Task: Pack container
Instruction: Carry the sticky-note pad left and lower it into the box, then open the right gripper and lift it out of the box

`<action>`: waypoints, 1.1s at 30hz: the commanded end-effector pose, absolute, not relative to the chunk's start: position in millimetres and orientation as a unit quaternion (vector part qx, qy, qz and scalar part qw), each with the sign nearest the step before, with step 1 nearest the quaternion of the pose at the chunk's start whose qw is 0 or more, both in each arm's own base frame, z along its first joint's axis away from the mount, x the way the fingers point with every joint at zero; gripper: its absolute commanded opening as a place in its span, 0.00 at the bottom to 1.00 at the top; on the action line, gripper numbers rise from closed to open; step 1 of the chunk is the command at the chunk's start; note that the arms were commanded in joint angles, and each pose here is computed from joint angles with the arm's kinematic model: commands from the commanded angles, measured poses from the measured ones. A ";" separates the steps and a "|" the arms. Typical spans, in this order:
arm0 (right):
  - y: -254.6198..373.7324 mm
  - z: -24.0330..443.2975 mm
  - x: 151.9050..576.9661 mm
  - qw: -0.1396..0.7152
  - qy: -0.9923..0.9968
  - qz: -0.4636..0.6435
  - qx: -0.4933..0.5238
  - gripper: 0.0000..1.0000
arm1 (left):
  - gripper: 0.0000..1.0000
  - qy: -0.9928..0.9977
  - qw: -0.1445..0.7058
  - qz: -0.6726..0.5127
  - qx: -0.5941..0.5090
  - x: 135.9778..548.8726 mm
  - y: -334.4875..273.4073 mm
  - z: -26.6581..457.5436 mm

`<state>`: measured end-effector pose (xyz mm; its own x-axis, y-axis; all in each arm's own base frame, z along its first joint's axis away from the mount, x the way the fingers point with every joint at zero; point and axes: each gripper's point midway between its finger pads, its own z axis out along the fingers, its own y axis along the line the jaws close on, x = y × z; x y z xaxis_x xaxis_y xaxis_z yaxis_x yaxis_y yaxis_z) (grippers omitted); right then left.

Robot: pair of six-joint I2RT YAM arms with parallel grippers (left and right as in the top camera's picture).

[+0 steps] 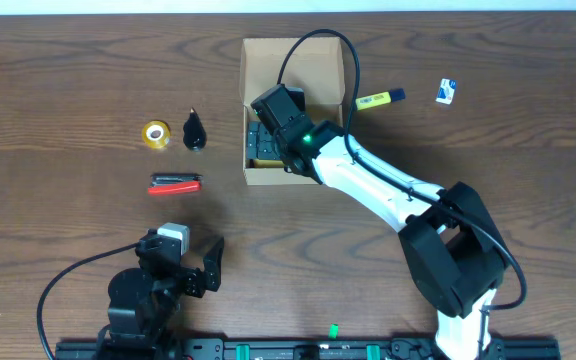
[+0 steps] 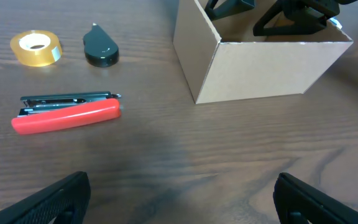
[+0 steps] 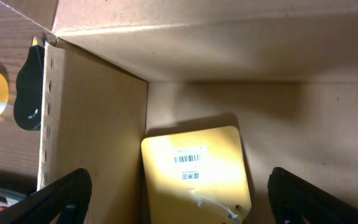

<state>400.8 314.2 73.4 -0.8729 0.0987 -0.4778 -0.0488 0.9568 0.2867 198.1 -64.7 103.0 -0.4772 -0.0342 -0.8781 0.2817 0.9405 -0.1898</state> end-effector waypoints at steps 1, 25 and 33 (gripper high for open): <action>318.6 92.6 406.9 0.269 0.950 0.158 -0.003 0.91 | 0.95 0.846 0.501 -0.166 0.076 196.6 -68.3 99.0; 175.7 218.5 403.3 0.280 0.952 0.118 -0.040 0.99 | 0.95 0.846 0.501 -0.166 0.076 196.6 -68.3 98.9; 114.5 204.9 388.9 0.222 0.971 0.082 -0.024 0.98 | 0.95 0.846 0.503 -0.159 0.081 197.2 -66.9 98.9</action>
